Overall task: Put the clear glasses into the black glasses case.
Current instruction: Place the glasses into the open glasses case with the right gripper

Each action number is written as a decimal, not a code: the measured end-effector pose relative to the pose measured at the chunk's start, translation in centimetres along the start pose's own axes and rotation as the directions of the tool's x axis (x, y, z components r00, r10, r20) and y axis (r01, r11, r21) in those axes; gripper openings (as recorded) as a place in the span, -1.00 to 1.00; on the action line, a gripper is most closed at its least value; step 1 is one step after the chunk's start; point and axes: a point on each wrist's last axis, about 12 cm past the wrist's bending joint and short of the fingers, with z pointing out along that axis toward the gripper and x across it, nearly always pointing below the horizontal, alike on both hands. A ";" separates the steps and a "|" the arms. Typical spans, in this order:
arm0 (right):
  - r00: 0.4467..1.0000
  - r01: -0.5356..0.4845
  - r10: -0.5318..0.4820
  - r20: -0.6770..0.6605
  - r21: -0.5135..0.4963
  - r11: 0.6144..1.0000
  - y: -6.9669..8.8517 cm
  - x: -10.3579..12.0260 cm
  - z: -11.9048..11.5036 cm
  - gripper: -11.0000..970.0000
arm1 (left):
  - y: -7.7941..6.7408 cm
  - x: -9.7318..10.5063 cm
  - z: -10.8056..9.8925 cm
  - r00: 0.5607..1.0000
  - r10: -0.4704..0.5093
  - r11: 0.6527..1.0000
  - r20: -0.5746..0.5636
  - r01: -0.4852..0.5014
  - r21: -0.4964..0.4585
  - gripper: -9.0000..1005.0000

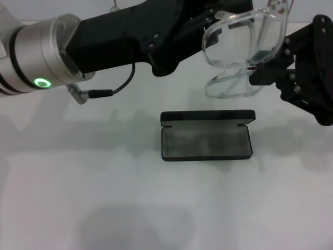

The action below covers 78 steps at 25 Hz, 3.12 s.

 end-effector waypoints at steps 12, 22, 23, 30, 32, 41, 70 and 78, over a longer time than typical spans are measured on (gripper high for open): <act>1.000 -0.002 0.002 0.002 -0.006 1.000 0.1 0.0 0.0 -0.85 | 0.4 -0.4 -0.5 1.000 0.027 0.999 0.003 -0.027 -0.040 -0.84; 1.000 -0.004 0.004 -0.001 -0.004 1.000 0.1 0.1 0.1 -0.84 | 0.3 -0.3 -0.5 1.000 0.022 0.999 -0.005 -0.022 -0.034 -0.84; 1.000 -0.004 0.004 -0.002 -0.003 1.000 0.1 0.1 0.1 -0.84 | 0.3 -0.2 -0.5 1.000 0.020 0.999 -0.007 -0.020 -0.031 -0.84; 1.000 -0.008 0.008 -0.008 0.012 1.000 0.2 0.2 -0.1 -0.84 | 0.2 -0.2 -0.4 1.000 0.018 1.000 -0.009 -0.018 -0.025 -0.84; 1.000 -0.009 0.009 -0.008 0.013 1.000 0.2 0.3 -0.1 -0.84 | 0.2 -0.2 -0.4 1.000 0.018 1.000 -0.009 -0.018 -0.025 -0.84; 1.000 -0.015 0.015 -0.008 0.006 1.000 0.3 0.2 -0.1 -0.83 | 0.7 -0.3 -0.9 0.998 0.054 0.996 -0.017 -0.055 -0.071 -0.84; 0.235 -0.439 0.351 -0.906 0.223 0.870 -7.0 -3.0 9.7 -0.81 | -1.7 -5.2 -14.6 0.980 0.107 0.850 -0.169 -0.178 -0.496 -0.84; 0.064 -0.421 0.286 -0.956 0.234 0.877 -7.3 -0.3 12.2 -0.81 | -1.7 -5.0 -14.4 0.980 0.115 0.849 -0.163 -0.182 -0.496 -0.84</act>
